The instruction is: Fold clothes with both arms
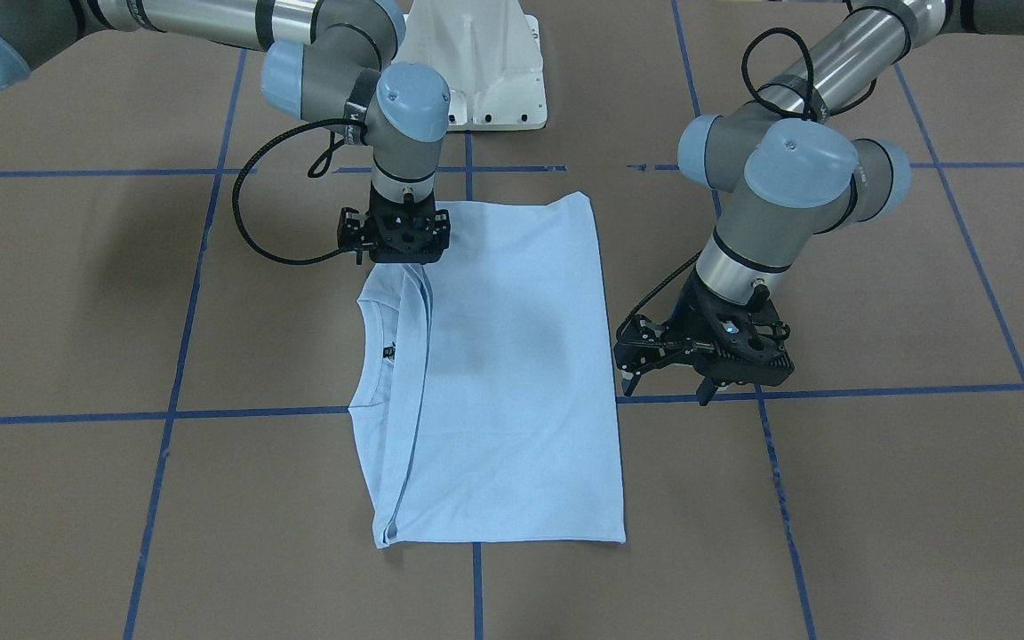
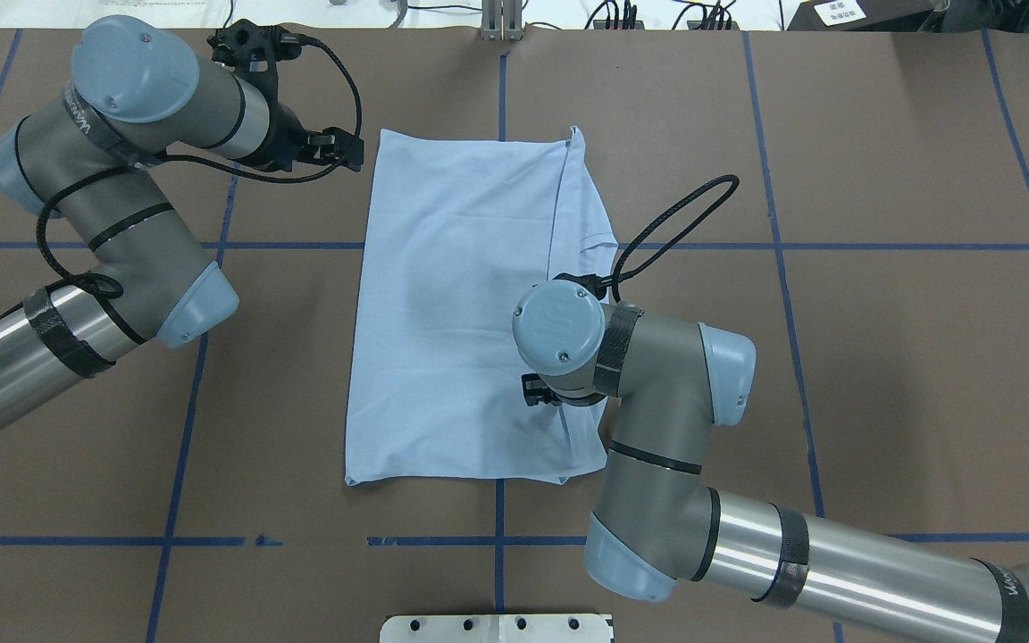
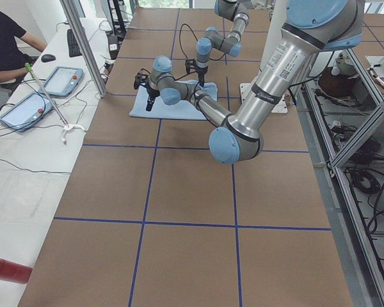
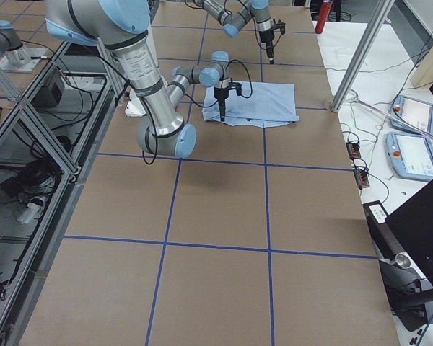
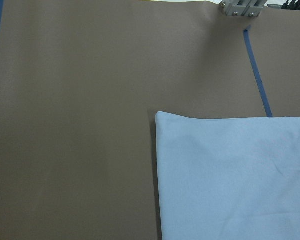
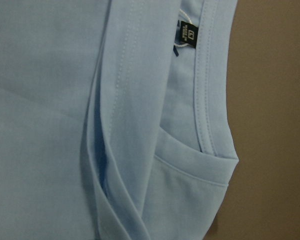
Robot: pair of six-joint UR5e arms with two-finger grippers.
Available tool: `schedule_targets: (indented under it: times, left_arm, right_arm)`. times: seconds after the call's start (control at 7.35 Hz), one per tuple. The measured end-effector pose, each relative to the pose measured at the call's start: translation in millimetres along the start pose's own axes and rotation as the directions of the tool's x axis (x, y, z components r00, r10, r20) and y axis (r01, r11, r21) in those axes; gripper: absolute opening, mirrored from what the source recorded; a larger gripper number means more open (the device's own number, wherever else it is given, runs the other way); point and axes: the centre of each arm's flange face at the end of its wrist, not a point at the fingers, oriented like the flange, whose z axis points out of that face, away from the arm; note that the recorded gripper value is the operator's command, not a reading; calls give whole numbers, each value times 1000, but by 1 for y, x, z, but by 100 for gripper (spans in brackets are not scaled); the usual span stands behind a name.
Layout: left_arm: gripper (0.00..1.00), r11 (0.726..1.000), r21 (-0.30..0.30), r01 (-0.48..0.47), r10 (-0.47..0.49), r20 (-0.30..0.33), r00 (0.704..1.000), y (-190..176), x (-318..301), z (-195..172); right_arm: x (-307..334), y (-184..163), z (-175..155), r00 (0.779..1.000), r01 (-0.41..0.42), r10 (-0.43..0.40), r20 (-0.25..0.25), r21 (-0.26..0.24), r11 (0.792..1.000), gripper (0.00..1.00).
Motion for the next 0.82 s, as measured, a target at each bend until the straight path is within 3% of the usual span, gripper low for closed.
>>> schedule_targets:
  times: [0.82]
  left_arm:
    - [100,1000,1,-1,1,-3,1000,0,1,0]
  right_arm:
    - [12,-5,5,1000,-8,8,-6,-19,1000,100]
